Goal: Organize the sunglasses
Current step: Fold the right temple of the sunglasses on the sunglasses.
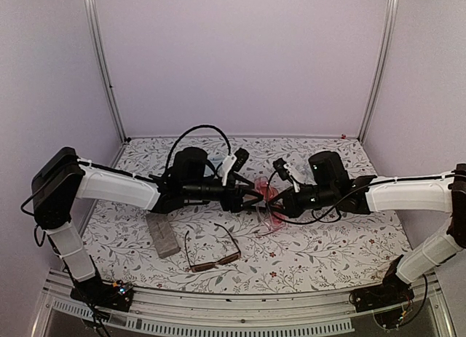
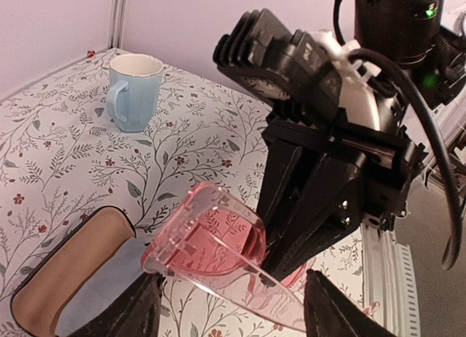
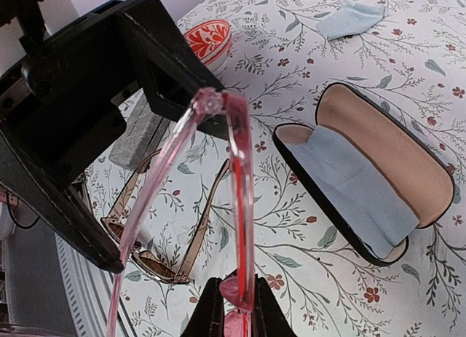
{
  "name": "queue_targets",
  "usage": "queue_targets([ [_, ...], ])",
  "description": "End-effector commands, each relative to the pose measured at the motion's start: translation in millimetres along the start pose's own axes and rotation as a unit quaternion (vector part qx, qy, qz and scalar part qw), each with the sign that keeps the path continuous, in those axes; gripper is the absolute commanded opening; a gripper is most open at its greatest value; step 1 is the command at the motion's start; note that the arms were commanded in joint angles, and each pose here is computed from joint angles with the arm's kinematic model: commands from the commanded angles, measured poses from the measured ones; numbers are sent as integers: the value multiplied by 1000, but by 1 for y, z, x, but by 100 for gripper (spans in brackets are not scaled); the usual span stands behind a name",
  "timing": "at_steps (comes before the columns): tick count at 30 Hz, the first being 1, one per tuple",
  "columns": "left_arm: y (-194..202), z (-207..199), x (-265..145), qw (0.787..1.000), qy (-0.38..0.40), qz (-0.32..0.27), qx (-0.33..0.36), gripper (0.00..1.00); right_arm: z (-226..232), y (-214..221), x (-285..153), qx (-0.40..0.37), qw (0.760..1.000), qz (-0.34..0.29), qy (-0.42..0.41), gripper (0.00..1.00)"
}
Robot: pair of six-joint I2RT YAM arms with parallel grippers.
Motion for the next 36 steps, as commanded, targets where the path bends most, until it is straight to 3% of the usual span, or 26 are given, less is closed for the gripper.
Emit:
queue_targets([
  [1,12,4,3,1000,7,5,4,68,27,-14,-3,-22,997,-26,-74,3],
  [17,16,-1,-28,999,-27,-28,5,75,15,-11,7,1,999,-11,-45,0],
  [27,9,1,-24,998,38,-42,-24,78,30,-10,-2,-21,995,-17,-94,1],
  [28,8,2,-25,997,50,-44,-28,85,31,-9,-3,-23,995,-15,-99,1],
  [30,5,0,-28,995,77,-49,-31,88,34,-7,-4,-31,993,-11,-113,2],
  [36,0,-12,-27,988,144,-46,-17,88,41,2,0,-43,988,7,-150,3],
])
Point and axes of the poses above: each gripper's point midway between its finger pads, its own x axis out along the fingers, its own z axis along the line the jaws close on, y = z × x, the point moved 5 cm from there along -x, back along the fingers, and after that the axes turned 3 degrees about x, right-handed, at the moved point
